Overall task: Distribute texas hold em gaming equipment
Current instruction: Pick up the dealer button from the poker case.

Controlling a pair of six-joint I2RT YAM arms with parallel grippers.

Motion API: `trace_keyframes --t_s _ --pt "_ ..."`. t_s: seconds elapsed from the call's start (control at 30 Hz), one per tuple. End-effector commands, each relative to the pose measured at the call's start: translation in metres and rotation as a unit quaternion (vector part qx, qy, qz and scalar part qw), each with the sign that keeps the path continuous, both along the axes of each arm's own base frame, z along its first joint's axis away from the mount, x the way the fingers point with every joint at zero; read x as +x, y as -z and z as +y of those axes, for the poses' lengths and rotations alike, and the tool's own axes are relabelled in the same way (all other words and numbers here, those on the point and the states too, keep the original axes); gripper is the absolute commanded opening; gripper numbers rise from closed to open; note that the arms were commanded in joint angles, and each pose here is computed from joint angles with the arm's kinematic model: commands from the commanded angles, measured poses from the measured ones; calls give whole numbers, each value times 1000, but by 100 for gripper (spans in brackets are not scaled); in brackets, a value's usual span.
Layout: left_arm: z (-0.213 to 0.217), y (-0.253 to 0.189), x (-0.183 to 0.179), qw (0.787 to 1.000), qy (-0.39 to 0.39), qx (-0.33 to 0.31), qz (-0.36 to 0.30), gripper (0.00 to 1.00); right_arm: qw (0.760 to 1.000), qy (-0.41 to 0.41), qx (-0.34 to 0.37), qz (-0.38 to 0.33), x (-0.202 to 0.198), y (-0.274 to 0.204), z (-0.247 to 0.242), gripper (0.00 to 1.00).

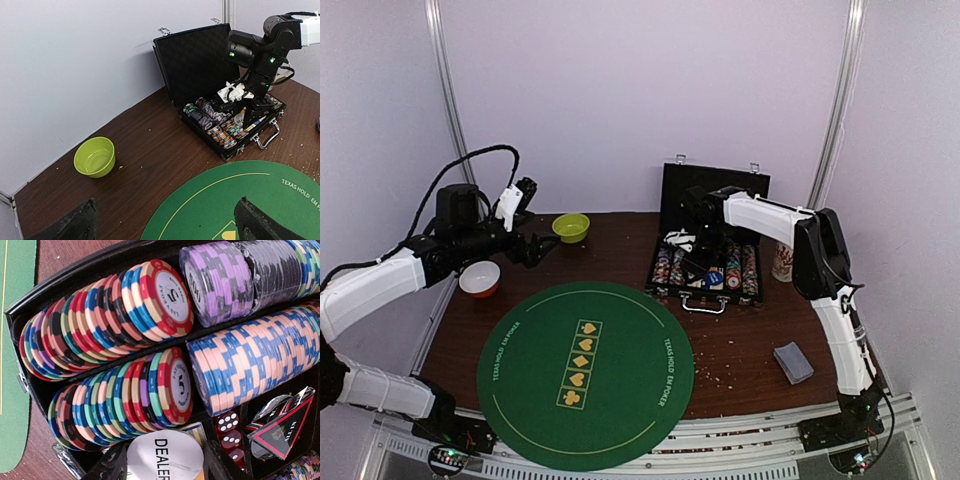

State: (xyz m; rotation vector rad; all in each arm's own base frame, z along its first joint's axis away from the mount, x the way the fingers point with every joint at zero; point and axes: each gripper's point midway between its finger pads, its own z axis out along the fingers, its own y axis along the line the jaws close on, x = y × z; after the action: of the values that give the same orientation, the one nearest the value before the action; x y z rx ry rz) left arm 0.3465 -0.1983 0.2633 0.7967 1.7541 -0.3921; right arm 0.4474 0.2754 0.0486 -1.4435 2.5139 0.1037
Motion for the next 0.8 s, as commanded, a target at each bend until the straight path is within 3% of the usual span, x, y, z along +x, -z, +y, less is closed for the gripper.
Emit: trace_keyframes --t_s 0.0,0.33,0.77 --pt "-3 -18 4 1000 3 -3 -26 98 999 5 -21 27 -8 13 -12 51" --pt "-3 -20 7 1000 3 2 -30 98 1000 9 -15 15 -12 -4 -12 32" --pt "-1 -20 8 999 -1 11 -37 98 998 34 14 -49 2 -46 -7 25"
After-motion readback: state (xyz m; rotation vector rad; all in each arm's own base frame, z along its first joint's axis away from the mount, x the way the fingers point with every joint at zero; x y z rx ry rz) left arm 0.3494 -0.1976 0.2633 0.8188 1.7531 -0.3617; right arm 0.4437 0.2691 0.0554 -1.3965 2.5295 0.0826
